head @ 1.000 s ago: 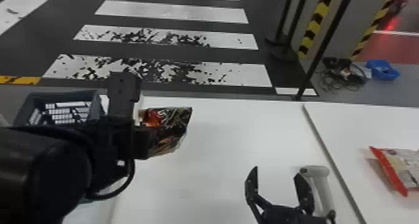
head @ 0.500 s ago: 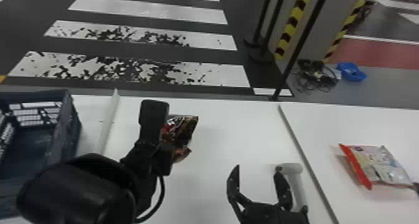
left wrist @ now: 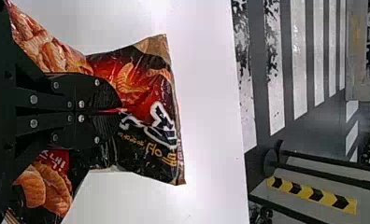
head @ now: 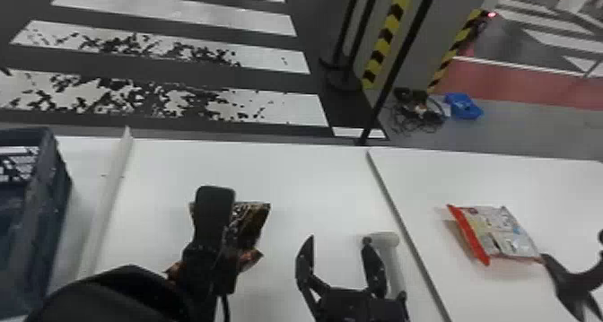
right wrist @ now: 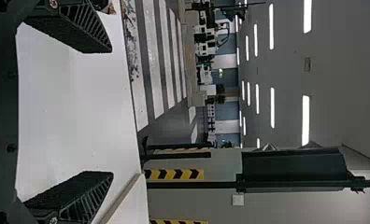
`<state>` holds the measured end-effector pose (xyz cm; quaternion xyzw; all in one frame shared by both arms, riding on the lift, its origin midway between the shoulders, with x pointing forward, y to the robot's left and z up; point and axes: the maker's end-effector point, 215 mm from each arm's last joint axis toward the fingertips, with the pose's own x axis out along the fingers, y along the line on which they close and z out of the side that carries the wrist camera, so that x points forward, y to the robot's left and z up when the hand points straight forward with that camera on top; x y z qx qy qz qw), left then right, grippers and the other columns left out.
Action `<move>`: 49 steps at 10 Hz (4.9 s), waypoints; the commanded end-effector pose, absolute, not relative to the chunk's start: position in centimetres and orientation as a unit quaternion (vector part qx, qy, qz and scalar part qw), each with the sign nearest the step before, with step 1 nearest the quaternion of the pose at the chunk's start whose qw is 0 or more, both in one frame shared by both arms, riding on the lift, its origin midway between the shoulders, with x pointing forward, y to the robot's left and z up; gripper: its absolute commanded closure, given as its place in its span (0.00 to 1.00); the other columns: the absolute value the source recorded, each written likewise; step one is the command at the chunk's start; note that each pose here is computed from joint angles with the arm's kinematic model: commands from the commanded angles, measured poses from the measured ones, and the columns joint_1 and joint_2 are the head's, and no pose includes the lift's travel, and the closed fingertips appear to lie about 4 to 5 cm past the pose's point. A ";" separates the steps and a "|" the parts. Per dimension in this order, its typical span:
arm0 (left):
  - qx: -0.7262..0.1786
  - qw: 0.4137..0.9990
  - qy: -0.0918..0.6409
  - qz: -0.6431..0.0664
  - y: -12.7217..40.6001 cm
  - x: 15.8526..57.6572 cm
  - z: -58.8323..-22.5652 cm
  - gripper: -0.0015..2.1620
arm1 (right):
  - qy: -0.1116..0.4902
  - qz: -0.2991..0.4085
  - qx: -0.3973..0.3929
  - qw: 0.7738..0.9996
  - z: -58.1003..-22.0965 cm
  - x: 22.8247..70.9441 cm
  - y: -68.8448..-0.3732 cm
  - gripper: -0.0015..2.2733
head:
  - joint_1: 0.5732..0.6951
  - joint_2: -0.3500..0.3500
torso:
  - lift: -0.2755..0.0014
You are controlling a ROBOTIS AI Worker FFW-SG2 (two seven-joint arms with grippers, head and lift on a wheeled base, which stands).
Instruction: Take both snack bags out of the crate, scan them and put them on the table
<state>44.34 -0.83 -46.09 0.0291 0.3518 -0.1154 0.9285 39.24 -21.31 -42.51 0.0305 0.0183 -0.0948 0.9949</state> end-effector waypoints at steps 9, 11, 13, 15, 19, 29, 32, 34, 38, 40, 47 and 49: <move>-0.026 0.961 0.264 -0.078 2.1 47.0 -40.6 0.01 | 0.020 -0.092 0.033 0.995 -42.7 39.0 -20.9 0.02 | 1.00 0.09 | 0.66; -0.019 0.976 0.211 -0.051 6.8 47.8 -36.5 0.01 | 0.019 -0.087 0.035 0.995 -42.6 39.1 -20.3 0.02 | 1.00 0.15 | 0.66; -0.009 0.982 0.185 -0.032 11.7 48.8 -35.5 0.01 | 0.018 -0.077 0.038 0.996 -42.4 39.3 -19.4 0.02 | 1.00 0.27 | 0.66; 0.019 0.992 0.123 -0.020 16.0 49.2 -33.2 0.02 | 0.015 -0.073 0.038 0.996 -42.0 39.5 -19.1 0.02 | 1.00 0.35 | 0.66; 0.039 0.998 0.010 -0.044 18.6 46.5 -28.1 0.01 | 0.057 -0.041 0.030 0.997 -42.7 40.6 -17.5 0.04 | 1.00 0.49 | 0.66; 0.060 0.993 -0.089 -0.053 25.1 38.0 -28.4 0.01 | 0.336 0.070 0.158 0.926 -50.2 37.9 -14.8 0.08 | 1.00 0.68 | 0.66; 0.043 0.994 -0.088 -0.050 26.0 37.0 -29.3 0.02 | 0.389 0.108 0.204 0.892 -50.8 36.4 -13.1 0.08 | 1.00 0.75 | 0.66; 0.043 0.995 -0.079 -0.048 26.3 36.7 -30.3 0.02 | 0.390 0.112 0.210 0.890 -50.4 36.8 -13.0 0.08 | 1.00 0.79 | 0.66; 0.036 0.996 -0.067 -0.043 26.8 36.9 -31.5 0.02 | 0.408 0.127 0.214 0.878 -51.5 37.3 -12.1 0.08 | 1.00 0.81 | 0.66; 0.035 0.997 -0.061 -0.043 26.8 36.9 -32.1 0.02 | 0.412 0.133 0.219 0.874 -52.0 37.4 -11.7 0.08 | 1.00 0.82 | 0.66; 0.029 0.998 -0.049 -0.039 27.2 37.2 -33.3 0.03 | 0.454 0.141 0.206 0.855 -53.6 36.1 -11.3 0.92 | 1.00 0.85 | 0.66; 0.029 0.998 -0.047 -0.038 27.3 37.3 -33.6 0.03 | 0.465 0.138 0.205 0.850 -54.0 35.6 -11.7 0.99 | 1.00 0.85 | 0.66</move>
